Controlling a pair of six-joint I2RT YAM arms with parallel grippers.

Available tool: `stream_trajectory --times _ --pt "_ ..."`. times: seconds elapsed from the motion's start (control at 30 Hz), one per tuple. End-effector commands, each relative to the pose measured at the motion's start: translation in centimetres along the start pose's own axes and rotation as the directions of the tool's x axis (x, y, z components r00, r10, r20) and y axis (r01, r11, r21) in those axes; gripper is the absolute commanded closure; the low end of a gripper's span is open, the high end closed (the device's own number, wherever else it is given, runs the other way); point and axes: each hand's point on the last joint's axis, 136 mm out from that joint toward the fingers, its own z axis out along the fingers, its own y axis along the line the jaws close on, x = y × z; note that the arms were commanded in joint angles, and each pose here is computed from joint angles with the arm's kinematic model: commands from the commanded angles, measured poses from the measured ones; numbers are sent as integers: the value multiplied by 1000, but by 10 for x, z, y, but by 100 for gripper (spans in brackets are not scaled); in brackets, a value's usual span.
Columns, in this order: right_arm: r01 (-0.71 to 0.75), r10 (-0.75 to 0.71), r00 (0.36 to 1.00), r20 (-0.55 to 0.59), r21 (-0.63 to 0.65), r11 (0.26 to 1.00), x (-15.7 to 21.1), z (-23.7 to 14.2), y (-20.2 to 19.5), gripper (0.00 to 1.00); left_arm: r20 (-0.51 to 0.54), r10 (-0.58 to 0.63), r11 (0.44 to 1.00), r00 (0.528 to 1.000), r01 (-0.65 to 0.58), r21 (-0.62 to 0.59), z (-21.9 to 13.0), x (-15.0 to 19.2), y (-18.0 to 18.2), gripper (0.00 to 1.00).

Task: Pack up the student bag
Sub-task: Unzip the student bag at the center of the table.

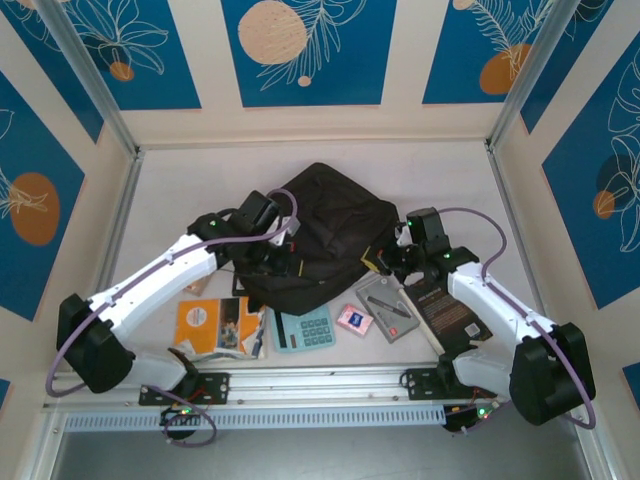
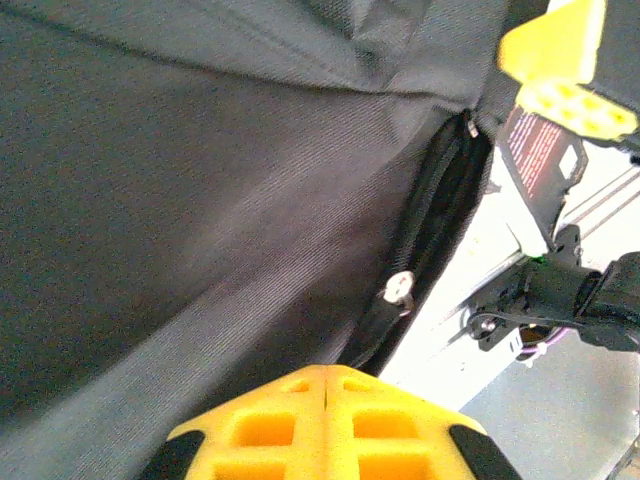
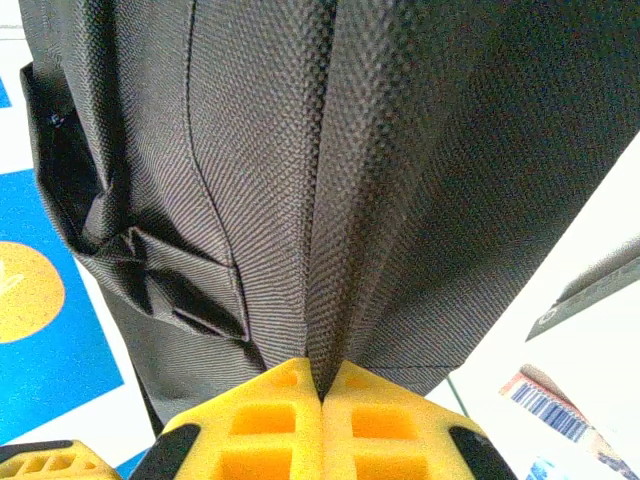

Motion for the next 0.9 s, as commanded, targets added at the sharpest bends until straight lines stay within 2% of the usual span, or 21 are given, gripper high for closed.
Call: stream_trajectory --times 0.0,0.23,0.27,0.33,0.43,0.47,0.67,0.87 --pt "54 -57 997 59 54 997 -17 -10 1 100 5 17 999 1000 -17 -45 -11 7 13 100" --pt "72 -75 996 47 65 995 -24 -8 9 100 28 11 999 1000 -12 32 -10 2 -1 100" --pt "70 -73 997 37 71 995 -23 -7 8 96 22 7 999 1000 -7 35 -7 1 -1 100" --pt "63 -65 998 20 78 995 -19 -7 6 80 16 0 999 1000 -1 43 -3 0 -2 100" --pt "40 -43 999 16 120 992 -16 -12 0 47 12 -4 999 1000 4 41 1 -1 -1 100" --pt "33 -35 999 14 136 990 -14 -14 -2 40 9 -7 999 1000 7 42 3 -1 0 100" --pt "-53 68 995 -75 187 981 11 -22 0 35 -24 -23 998 999 24 54 18 4 1 100" --pt "-28 64 976 -209 170 985 52 -10 6 32 -21 -25 999 999 26 32 19 3 3 100"
